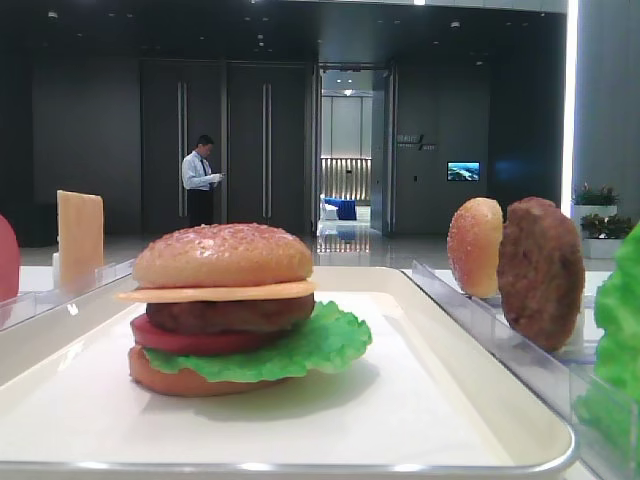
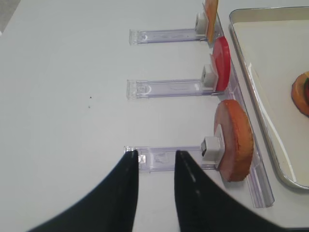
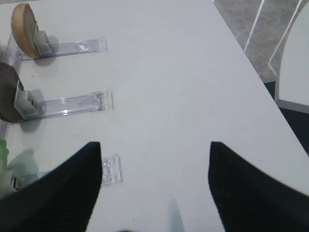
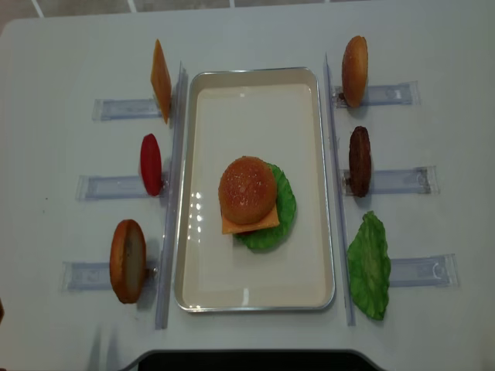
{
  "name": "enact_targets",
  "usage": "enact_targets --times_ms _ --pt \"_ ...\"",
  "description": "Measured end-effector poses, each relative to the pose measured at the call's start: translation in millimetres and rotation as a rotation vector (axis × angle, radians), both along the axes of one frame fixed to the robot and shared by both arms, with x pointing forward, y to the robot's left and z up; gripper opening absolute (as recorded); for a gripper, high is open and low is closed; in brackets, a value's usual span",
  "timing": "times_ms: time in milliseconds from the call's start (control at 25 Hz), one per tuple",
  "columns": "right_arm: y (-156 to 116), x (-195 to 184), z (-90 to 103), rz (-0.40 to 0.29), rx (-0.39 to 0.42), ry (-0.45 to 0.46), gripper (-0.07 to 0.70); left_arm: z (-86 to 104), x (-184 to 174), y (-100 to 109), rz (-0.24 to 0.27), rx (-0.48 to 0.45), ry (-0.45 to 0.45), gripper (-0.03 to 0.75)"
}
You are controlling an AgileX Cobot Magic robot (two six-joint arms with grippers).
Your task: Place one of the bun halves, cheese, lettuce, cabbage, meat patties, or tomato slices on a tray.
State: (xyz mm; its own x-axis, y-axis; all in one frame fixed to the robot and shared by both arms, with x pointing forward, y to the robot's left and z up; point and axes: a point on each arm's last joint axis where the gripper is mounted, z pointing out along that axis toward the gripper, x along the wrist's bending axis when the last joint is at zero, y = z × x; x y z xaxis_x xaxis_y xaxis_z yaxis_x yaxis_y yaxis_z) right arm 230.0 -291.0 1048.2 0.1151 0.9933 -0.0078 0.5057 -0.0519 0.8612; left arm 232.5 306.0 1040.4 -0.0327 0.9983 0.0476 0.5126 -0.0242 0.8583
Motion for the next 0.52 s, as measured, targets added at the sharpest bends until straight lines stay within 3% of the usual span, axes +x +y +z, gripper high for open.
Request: enact_targets --times_ms 520 --pt "0.0 0.0 0.0 0.0 0.0 0.0 0.45 0.0 0.0 0.0 0.0 0.0 0.0 0.201"
